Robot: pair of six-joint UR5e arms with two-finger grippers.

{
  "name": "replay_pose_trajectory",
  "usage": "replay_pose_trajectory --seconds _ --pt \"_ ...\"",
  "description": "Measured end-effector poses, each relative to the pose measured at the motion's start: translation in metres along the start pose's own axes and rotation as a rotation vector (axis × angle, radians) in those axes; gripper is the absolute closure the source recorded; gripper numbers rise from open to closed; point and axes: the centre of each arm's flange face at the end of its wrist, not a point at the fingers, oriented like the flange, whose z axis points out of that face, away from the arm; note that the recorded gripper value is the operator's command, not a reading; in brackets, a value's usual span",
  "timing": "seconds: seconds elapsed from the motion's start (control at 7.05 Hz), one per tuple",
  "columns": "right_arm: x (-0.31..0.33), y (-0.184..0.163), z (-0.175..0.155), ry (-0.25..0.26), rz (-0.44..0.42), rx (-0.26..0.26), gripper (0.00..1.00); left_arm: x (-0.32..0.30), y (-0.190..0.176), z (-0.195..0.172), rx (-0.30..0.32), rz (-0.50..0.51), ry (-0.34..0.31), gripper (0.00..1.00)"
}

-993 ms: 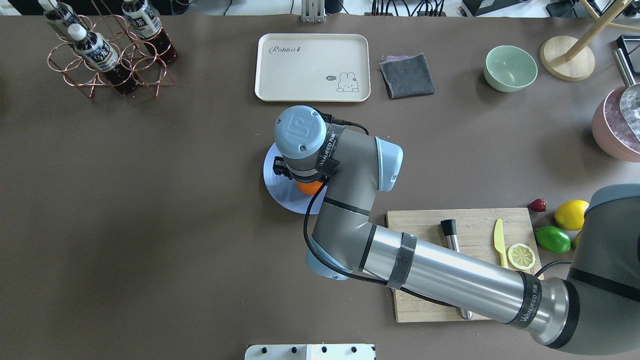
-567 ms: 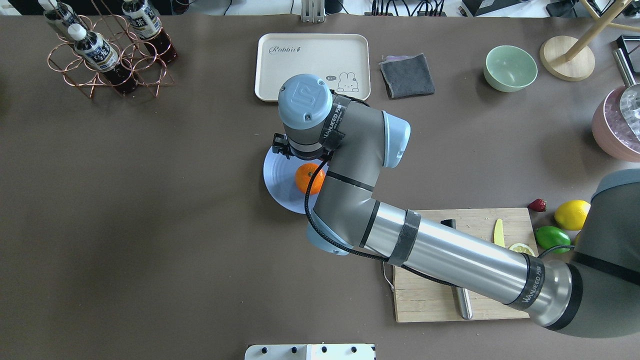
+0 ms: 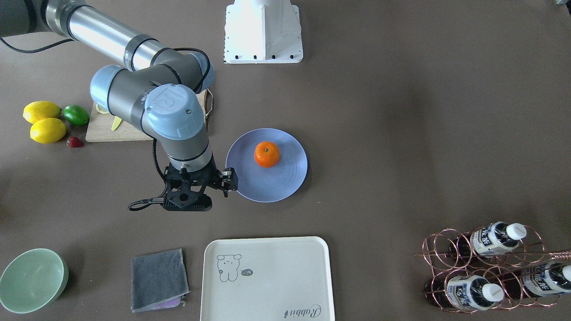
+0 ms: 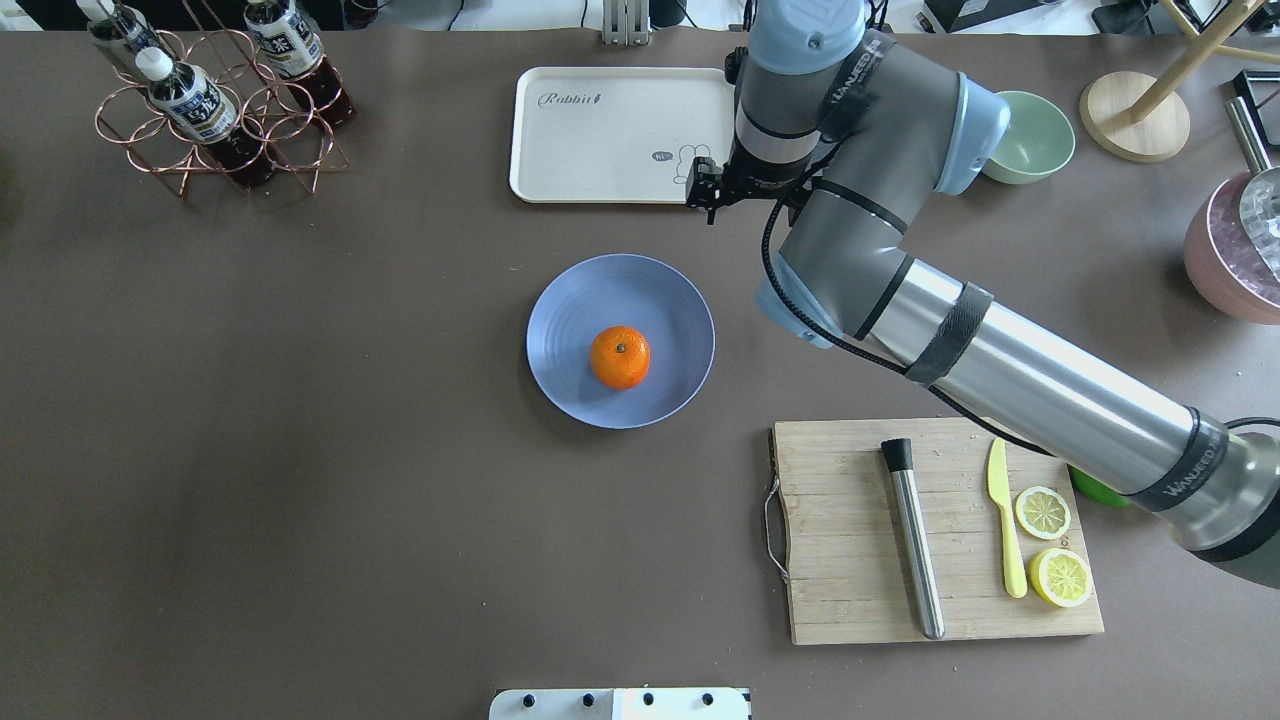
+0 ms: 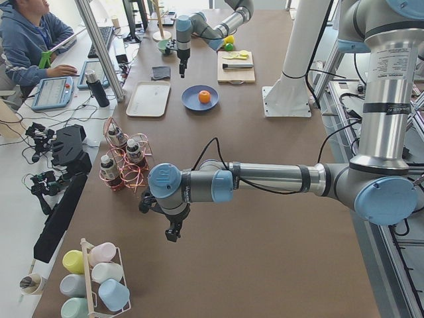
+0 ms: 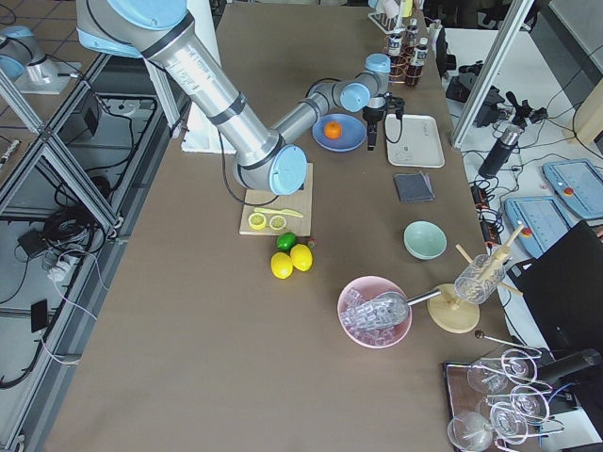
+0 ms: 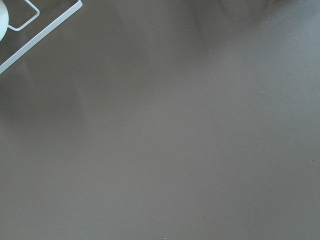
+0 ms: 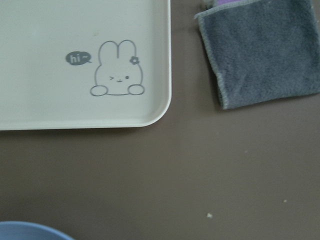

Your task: Pick orange to plate

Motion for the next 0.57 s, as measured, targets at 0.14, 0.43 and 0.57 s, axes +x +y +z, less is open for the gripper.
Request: replay_pose_trajectory --seconds 0.14,0.43,0.57 --pt "0.063 -0.009 -0.002 0.016 -0.054 -0.005 0.00 0.005 -0.004 -0.009 -0.028 -0.024 -0.010 0.02" --pt "0.215 -0.015 -0.022 0.052 -0.179 -0.012 0.00 0.020 -0.013 -0.028 -0.053 -0.048 -0.012 0.02" --pt "0.298 -0.015 -0.036 0.071 -0.246 -0.021 0.00 0.023 -0.014 -0.032 -0.054 -0.049 -0.014 0.02"
